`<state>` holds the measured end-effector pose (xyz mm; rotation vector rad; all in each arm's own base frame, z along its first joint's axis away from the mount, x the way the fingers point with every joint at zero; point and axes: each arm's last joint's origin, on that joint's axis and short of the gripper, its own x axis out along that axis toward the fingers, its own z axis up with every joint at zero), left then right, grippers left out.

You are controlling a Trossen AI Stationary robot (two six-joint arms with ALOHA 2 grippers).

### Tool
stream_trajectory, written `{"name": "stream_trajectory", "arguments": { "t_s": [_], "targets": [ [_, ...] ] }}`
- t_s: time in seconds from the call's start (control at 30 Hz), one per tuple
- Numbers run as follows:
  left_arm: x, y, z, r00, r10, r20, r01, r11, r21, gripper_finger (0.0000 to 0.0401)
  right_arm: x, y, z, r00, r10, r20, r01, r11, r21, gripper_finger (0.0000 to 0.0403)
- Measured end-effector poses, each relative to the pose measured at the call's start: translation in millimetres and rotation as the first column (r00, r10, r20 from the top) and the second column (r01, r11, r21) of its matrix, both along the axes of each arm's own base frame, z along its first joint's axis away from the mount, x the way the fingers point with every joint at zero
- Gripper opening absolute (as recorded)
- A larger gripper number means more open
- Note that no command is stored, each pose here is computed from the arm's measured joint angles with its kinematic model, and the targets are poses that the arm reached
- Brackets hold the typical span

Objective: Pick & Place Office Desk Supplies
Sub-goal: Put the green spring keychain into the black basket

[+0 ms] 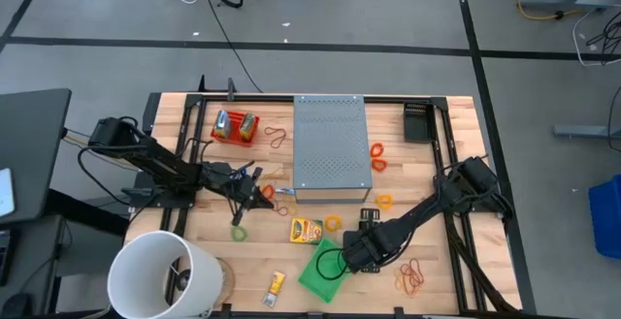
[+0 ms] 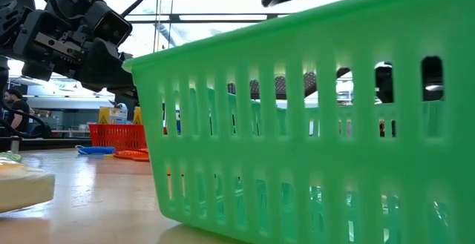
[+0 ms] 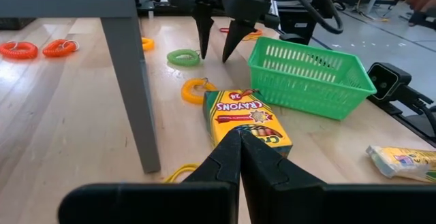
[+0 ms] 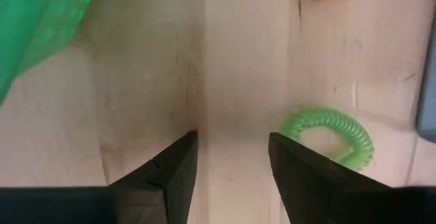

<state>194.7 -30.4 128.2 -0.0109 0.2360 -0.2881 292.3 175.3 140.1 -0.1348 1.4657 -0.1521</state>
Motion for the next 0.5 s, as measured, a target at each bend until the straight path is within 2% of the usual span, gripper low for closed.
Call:
{"name": "stream_trajectory", "arguments": {
  "t_s": [0.17, 0.5],
  "targets": [
    [0.1, 0.0, 0.3, 1.0, 0.0, 0.002, 0.0, 1.0, 0.0, 0.0008, -7.9, -7.5, 9.9, 0.999, -0.018, -0.028, 0.016, 0.997, -0.078, 0.019],
    [0.4, -0.5, 1.9, 1.0, -0.014, 0.019, 0.014, 1.0, -0.005, 0.0008, -14.3, -23.1, 7.1, 0.999, -0.024, -0.026, 0.022, 0.995, -0.098, 0.019]
  ]
}}
